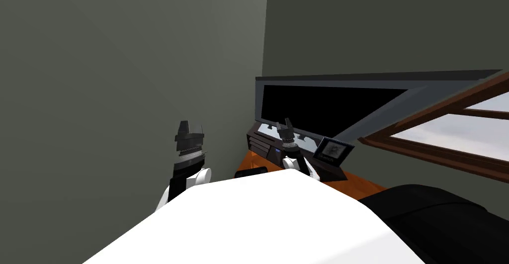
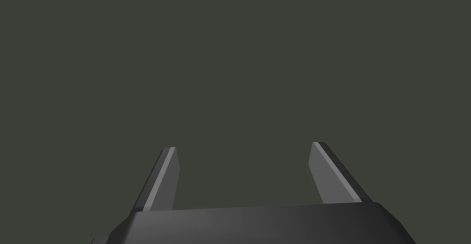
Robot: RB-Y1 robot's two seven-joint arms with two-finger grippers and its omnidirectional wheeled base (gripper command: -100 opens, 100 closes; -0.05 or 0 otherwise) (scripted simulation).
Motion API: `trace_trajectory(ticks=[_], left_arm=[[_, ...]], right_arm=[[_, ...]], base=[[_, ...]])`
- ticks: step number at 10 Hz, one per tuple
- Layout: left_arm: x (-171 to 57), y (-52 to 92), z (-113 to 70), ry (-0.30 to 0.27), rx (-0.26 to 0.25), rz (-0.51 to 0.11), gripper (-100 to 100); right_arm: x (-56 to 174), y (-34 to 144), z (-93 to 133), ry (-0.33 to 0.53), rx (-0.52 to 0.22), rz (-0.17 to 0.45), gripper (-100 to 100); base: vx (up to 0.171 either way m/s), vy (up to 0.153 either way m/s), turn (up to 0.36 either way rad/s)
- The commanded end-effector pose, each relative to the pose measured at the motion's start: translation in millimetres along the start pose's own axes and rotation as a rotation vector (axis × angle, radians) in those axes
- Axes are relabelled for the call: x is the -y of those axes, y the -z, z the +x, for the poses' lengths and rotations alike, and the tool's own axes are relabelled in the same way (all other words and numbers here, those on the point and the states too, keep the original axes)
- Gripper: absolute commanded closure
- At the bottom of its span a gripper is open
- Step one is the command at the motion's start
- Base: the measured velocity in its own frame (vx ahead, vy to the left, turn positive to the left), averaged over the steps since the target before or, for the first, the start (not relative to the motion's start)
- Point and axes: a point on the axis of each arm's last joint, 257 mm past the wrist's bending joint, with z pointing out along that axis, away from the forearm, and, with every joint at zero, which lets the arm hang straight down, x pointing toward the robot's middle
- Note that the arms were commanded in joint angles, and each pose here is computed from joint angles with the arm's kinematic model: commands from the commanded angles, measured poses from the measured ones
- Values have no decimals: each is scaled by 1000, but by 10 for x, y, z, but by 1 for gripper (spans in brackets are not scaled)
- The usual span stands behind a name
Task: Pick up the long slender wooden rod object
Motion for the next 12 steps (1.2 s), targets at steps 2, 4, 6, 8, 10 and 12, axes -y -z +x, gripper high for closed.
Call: trace_trajectory(ticks=[2,4,6,8,10,12], left_arm=[[0,1,-1,0,0,0,0],[0,0,0,0,0,0,0],[0,0,0,0,0,0,0],[0,0,0,0,0,0,0],[0,1,0,0,0,0,0],[0,1,-1,0,0,0,0]], right_arm=[[262,114,61,-2,-55,60,-100],[455,209,104,-3,-88,107,-100],[656,326,147,-3,-122,159,-100],[871,472,186,-3,-158,218,-100],[1093,648,220,-1,-195,283,-100],[1317,855,248,1,-233,353,-100]], base=[[-69,-16,248],[-61,-24,366],[-41,-17,265],[-49,-11,288],[-46,-11,304],[-36,-22,304]])
